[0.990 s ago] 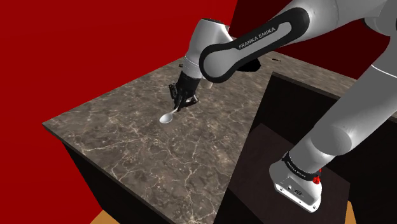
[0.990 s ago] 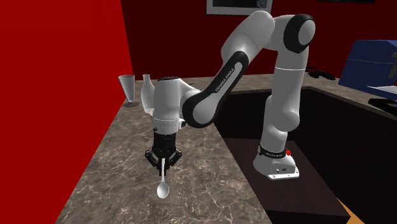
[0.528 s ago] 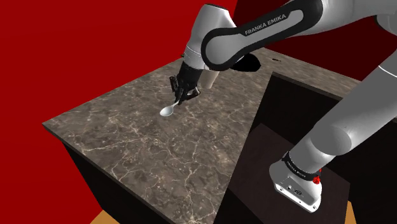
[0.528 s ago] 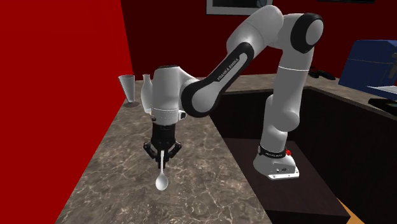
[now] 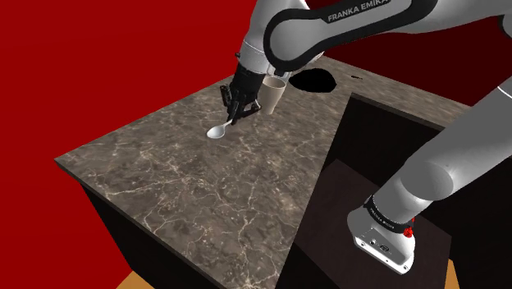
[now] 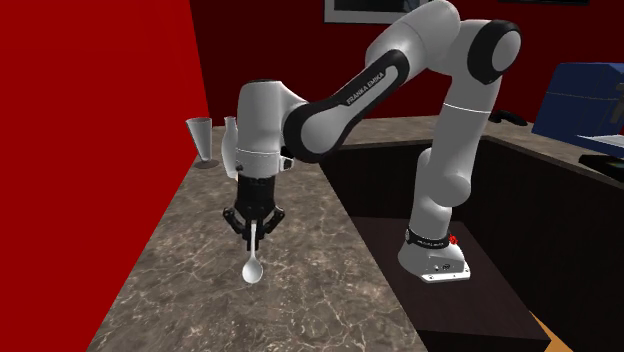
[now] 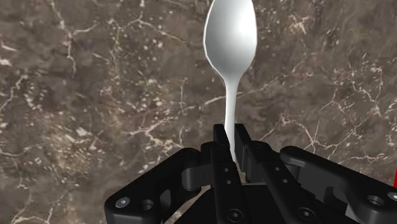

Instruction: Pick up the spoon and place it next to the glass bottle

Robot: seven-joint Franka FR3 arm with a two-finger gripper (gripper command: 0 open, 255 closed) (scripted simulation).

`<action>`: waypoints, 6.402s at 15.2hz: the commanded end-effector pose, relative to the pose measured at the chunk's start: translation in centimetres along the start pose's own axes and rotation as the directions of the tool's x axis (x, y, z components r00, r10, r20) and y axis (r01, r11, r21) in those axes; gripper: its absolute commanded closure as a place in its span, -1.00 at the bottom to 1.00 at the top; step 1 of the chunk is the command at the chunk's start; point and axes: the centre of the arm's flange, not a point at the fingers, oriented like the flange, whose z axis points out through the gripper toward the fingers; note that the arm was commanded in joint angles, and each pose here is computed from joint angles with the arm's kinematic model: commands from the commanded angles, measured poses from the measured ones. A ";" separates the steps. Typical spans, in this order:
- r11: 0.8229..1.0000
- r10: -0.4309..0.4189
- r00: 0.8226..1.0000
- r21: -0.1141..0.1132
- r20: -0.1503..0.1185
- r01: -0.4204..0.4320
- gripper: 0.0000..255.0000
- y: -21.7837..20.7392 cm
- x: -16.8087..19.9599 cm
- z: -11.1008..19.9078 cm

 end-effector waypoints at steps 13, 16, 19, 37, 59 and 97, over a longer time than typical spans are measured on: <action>1.000 0.000 1.000 -0.001 0.000 0.000 1.00 -1.2 -1.1 -7.3; 1.000 0.000 1.000 -0.001 0.000 0.000 1.00 -1.4 -1.3 -8.9; 1.000 0.000 1.000 -0.001 0.000 0.000 1.00 -1.6 -1.5 -10.4; 1.000 0.000 1.000 -0.001 0.000 0.000 1.00 -3.1 -2.9 -19.7; 1.000 0.000 1.000 -0.001 0.000 0.000 1.00 -2.3 16.1 -26.2; 1.000 0.000 1.000 -0.001 0.000 0.000 1.00 0.9 39.0 -18.7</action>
